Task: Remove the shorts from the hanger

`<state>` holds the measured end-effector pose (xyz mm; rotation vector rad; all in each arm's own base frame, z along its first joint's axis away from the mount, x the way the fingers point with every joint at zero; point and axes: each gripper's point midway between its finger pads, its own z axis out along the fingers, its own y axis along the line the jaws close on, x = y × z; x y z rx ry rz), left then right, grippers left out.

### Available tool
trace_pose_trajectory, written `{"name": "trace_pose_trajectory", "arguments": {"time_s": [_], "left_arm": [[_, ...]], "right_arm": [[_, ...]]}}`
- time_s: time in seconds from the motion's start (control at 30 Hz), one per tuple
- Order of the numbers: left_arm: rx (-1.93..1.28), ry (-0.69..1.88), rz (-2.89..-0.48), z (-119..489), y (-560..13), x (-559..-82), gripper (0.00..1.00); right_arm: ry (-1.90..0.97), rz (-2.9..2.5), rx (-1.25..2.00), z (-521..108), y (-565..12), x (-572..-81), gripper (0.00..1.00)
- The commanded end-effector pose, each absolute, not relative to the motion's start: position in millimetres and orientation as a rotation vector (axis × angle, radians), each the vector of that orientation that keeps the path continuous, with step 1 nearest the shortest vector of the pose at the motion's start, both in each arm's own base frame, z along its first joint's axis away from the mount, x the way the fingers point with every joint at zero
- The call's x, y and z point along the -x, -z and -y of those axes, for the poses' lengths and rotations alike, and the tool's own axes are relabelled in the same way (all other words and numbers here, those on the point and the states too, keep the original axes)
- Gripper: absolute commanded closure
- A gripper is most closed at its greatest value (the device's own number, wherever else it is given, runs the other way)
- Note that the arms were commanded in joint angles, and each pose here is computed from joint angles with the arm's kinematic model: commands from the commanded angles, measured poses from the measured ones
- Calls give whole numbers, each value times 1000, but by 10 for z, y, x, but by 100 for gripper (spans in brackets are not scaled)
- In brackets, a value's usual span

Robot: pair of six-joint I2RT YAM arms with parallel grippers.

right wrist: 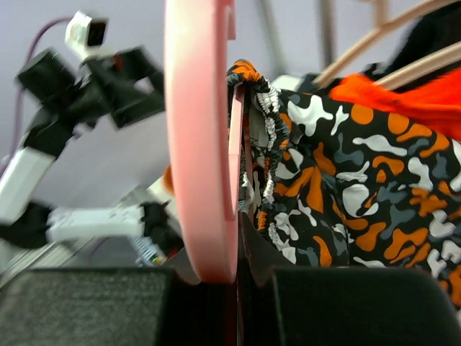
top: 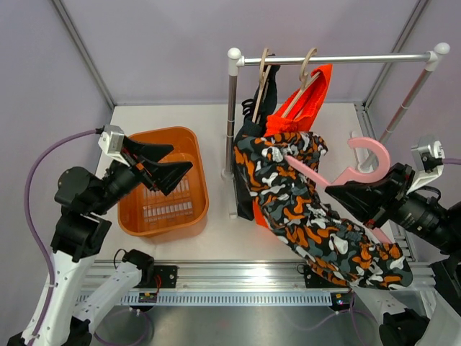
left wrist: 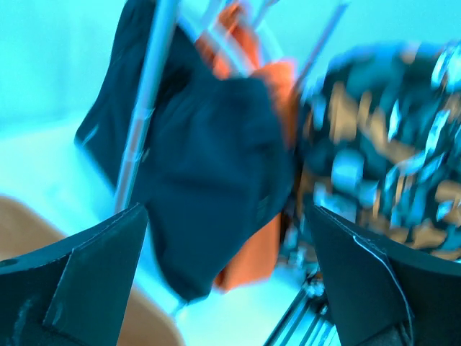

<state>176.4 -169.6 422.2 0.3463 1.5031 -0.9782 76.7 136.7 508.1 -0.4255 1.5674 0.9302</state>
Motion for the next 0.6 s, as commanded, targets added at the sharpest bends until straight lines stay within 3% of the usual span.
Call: {"name": "trace_pose_trajectory", "arguments": {"time_s": [0.0, 0.2, 0.57], "left_arm": [[-435, 1089, -1362, 1844, -4661, -1637, 1], [-502, 1138, -1291, 1931, -4773, -1578, 1], [-547, 1107, -1154, 1841, -4861, -1343, 1]], "right_arm": [[-1096, -1396, 669, -1566, -5335, -238, 100], [-1251, -1331, 773, -1697, -5544, -110, 100], [-1230, -1484, 625, -1790, -5395, -989, 100]]}}
